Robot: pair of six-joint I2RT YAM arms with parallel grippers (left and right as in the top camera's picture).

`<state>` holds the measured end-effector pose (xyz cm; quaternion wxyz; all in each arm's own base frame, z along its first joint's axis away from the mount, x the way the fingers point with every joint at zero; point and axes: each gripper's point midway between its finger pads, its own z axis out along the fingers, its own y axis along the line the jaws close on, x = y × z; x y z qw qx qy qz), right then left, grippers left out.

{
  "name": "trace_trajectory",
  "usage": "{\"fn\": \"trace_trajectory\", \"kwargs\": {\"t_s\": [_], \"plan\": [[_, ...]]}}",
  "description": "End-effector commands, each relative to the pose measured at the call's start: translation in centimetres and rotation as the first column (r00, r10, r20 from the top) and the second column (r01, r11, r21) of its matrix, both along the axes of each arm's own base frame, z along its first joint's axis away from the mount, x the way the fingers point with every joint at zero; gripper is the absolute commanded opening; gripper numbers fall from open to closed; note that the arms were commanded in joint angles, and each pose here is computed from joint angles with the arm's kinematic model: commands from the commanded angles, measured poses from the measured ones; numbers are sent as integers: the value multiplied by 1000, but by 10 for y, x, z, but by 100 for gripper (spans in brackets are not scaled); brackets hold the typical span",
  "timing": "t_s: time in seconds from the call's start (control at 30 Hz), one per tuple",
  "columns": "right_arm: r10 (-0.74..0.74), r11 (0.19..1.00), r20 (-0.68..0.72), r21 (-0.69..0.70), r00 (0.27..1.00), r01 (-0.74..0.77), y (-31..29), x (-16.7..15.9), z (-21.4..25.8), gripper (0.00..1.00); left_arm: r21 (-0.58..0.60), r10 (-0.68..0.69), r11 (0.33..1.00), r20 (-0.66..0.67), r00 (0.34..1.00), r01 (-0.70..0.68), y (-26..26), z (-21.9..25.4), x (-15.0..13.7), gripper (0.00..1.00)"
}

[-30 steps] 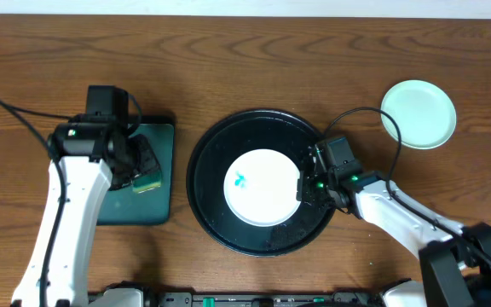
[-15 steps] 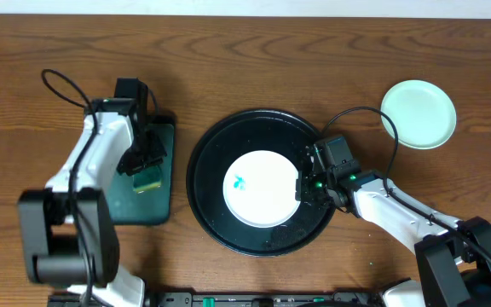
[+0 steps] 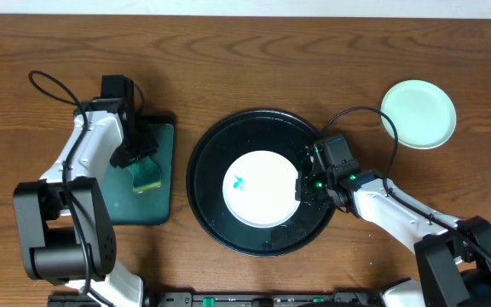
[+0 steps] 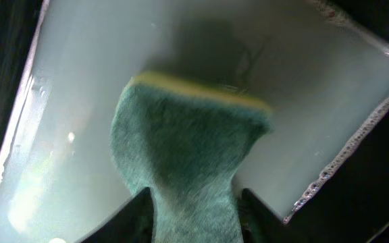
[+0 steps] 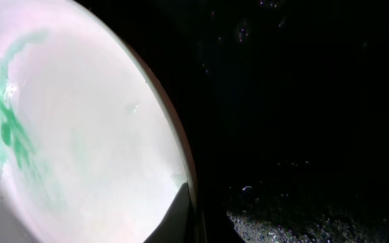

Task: Clean dirty plates on tray and stack at the side
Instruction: 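Grasp the sponge with the left gripper and lift it from the water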

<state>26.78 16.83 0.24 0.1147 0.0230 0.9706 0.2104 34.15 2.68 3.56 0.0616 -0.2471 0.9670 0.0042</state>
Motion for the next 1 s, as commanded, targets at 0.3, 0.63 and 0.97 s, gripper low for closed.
{"fn": "trace_trajectory", "kwargs": {"t_s": [0.3,0.63,0.97], "plan": [[27,1000,-9,6,1000,-27,4,-3,-3,2,-16,-15,1000,-56,998,14,-3,-28,-25,48],[27,1000,-10,6,1000,-27,4,-3,-3,1,-15,-20,1000,-36,999,19,-3,-32,-22,8],[27,1000,-10,6,1000,-27,4,-3,-3,2,-64,-67,996,-45,997,64,-12,-33,-25,7]]}}
